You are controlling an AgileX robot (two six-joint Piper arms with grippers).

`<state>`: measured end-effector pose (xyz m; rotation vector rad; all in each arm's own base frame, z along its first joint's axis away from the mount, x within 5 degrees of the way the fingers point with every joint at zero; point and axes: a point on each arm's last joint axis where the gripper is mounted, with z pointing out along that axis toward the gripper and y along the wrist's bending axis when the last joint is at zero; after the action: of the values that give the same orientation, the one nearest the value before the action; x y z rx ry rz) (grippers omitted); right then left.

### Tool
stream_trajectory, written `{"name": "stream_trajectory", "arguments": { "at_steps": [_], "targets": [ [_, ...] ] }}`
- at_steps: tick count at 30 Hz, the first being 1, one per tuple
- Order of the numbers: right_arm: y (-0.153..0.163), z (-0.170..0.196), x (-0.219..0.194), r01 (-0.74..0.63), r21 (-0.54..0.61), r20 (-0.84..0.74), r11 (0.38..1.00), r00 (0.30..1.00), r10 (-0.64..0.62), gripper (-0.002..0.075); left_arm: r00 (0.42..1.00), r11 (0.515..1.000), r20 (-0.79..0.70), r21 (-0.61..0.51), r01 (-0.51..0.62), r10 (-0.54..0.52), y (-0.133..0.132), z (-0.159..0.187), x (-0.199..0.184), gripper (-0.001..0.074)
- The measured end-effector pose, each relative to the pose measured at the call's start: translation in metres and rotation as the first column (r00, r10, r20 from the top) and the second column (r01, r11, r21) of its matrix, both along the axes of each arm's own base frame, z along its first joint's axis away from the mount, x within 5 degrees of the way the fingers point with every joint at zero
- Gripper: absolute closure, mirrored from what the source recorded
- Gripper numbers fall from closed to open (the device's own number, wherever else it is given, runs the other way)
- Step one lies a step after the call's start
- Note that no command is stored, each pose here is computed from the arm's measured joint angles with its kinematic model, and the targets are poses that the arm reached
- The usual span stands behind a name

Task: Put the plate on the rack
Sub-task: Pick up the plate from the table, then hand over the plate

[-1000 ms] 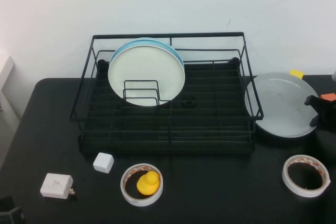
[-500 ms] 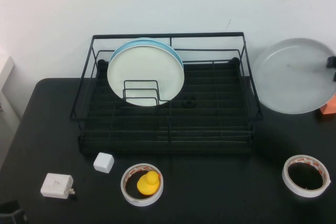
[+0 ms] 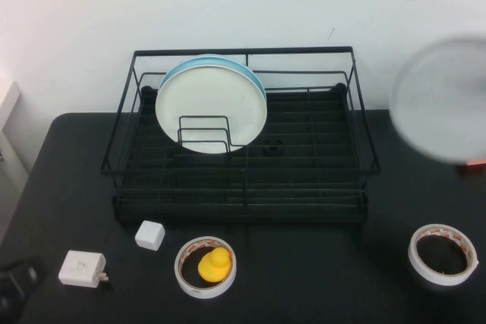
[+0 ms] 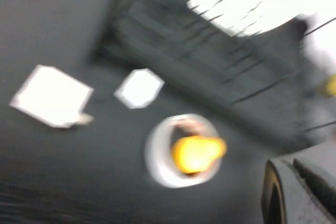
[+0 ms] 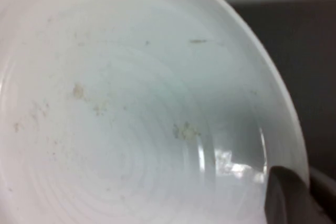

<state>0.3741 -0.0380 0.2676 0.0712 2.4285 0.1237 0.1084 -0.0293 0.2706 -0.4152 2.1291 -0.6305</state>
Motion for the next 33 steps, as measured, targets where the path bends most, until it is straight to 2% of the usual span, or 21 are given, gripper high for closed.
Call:
{"name": "stream_trajectory", "arguments": {
  "at_steps": [2,5,9,11,13,18,21,23,26,33],
  "targets": [
    [0.002,0.03,-0.012,0.002,-0.012,0.082,1.0,0.997,-0.001,0.0715,1.0,0.992,0.015,-0.125,-0.014,0.016,-0.004,0.005,0.001,0.0736],
    [0.008,0.066,-0.032,-0.01,-0.025,0.175,1.0,0.984,0.014,0.0716,0.999,0.948,0.032,-0.319,0.026,-0.017,-0.015,0.013,0.0,0.0736],
    [0.041,0.091,-0.06,-0.11,0.0,0.23,0.994,0.967,0.107,0.0716,0.973,0.893,0.184,-0.401,0.204,-0.139,-0.027,0.029,-0.002,0.0733],
    [0.063,0.091,-0.076,-0.189,0.038,0.242,0.981,0.954,0.175,0.0717,0.945,0.87,0.281,-0.407,0.278,-0.17,-0.031,0.038,-0.003,0.0699],
    [0.081,0.089,-0.09,-0.259,0.073,0.25,0.963,0.94,0.233,0.0717,0.923,0.851,0.343,-0.42,0.315,-0.172,-0.032,0.044,-0.004,0.0615],
    [0.123,0.064,-0.124,-0.428,0.212,0.212,0.879,0.898,0.386,0.0717,0.89,0.852,0.406,-0.373,0.367,-0.205,-0.034,0.048,-0.005,0.0195],
    [0.147,0.05,-0.14,-0.527,0.287,0.194,0.8,0.85,0.49,0.0717,0.86,0.842,0.435,-0.328,0.428,-0.268,-0.037,0.048,-0.009,0.0092],
    [0.161,0.045,-0.149,-0.574,0.331,0.206,0.749,0.819,0.536,0.0717,0.84,0.829,0.445,-0.308,0.468,-0.309,-0.04,0.048,-0.011,0.0073],
    [0.18,0.046,-0.157,-0.624,0.366,0.248,0.691,0.781,0.574,0.0717,0.83,0.824,0.439,-0.281,0.491,-0.345,-0.042,0.047,-0.013,0.0085],
    [0.208,0.053,-0.164,-0.695,0.379,0.381,0.611,0.719,0.581,0.0717,0.878,0.844,0.356,-0.313,0.435,-0.321,-0.039,0.04,-0.011,0.0099]
  ]
}}
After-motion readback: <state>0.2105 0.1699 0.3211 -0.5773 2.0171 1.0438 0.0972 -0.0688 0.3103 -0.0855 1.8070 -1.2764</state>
